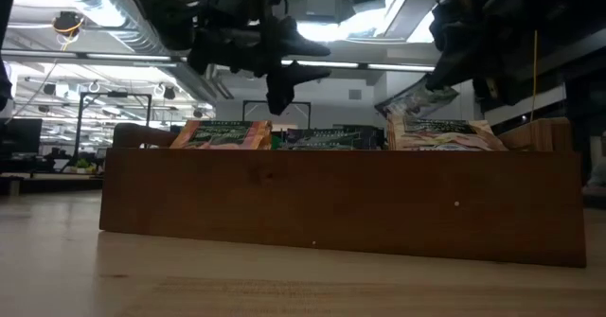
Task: Pick & Place Tea
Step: Put the violet tea bag into the middle section of the wooden organizer
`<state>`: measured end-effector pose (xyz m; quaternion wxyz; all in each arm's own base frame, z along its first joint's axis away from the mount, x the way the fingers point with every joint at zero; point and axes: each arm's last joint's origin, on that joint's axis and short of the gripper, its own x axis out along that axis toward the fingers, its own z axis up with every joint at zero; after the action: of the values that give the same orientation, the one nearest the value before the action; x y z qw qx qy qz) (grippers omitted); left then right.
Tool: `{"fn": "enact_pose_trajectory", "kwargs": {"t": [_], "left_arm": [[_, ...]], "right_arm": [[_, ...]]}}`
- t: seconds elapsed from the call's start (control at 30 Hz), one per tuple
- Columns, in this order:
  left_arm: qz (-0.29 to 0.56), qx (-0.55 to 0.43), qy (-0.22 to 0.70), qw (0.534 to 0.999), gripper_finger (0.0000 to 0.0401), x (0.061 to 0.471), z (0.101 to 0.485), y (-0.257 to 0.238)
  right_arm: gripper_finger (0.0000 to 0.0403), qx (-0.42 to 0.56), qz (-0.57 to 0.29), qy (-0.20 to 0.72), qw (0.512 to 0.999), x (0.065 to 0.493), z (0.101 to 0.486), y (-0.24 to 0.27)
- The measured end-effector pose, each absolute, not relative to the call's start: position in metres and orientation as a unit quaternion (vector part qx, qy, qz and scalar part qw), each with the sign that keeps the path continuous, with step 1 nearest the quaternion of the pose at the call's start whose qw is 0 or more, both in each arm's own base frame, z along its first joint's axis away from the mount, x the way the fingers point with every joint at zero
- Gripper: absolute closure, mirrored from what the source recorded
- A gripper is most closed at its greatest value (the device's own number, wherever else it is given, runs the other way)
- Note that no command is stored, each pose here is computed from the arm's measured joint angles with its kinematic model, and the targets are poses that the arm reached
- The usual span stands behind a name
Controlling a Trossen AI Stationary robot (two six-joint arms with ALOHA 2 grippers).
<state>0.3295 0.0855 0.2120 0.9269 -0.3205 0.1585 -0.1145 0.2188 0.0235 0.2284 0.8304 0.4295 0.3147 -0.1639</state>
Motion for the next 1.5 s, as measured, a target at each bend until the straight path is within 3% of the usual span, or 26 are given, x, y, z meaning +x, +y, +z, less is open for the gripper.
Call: {"fn": "enact_pose_trajectory", "kwargs": {"t": [0.77,1.1,1.5], "left_arm": [[-0.131,-0.27,0.203,0.932,0.0269,0.347,0.25,0.09],[-0.149,-0.287,0.223,0.92,0.027,0.352,0.237,0.091],[-0.157,-0.288,0.206,0.922,0.0282,0.351,0.237,0.103]], "right_arm": [[0.0401,0.404,-0.104,0.219,0.882,0.252,0.233,0.006],[0.04,0.359,-0.083,0.17,0.914,0.257,0.243,0.0],[0.04,0.375,-0.064,0.192,0.905,0.256,0.24,0.001]]}}
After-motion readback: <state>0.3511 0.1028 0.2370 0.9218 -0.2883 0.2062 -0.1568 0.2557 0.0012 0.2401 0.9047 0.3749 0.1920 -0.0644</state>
